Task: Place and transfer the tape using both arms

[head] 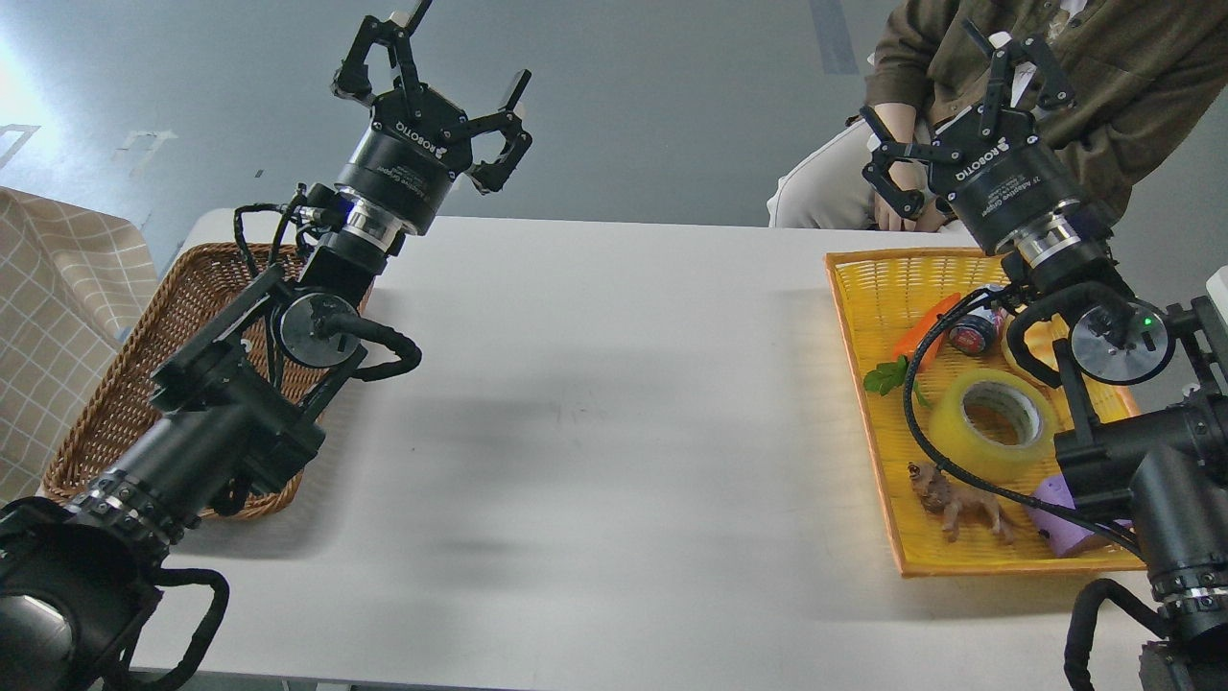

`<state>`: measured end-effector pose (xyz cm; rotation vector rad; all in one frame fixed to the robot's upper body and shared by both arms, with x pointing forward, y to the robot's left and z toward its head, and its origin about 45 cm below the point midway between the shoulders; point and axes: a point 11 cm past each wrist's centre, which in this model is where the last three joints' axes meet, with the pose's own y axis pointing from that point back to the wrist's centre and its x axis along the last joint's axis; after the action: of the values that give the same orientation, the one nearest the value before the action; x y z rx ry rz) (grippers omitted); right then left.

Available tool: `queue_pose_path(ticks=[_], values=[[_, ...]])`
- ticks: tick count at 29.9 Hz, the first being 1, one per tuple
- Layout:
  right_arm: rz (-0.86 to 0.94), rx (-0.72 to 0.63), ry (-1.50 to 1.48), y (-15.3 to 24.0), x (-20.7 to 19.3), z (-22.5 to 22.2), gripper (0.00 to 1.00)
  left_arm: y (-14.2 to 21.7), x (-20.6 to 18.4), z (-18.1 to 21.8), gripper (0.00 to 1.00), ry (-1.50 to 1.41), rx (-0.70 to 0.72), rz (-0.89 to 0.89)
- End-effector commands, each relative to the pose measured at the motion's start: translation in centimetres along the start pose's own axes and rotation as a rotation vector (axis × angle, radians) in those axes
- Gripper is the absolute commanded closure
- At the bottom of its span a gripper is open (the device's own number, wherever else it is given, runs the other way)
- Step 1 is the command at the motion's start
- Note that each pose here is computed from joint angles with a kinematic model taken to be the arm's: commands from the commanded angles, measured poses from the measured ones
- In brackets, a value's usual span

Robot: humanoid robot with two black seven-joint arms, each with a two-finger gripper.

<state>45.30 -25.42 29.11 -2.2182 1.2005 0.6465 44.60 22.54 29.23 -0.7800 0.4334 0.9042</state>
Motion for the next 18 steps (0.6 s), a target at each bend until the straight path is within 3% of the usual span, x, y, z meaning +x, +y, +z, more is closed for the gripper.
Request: queue_pose_path(ticks=[1,18], values=[[0.001,-0.001,-0.001,0.03,0.04,0.06,0.00,-0.03,-0.03,-0.06,0.02,0.000,0.005,-0.001],[-0.007,0.007,-0.002,-0.18,-0.23,-0.21,0.00,-0.14,-0.08,0.03,0.02,-0.003,0.009,-0.003]])
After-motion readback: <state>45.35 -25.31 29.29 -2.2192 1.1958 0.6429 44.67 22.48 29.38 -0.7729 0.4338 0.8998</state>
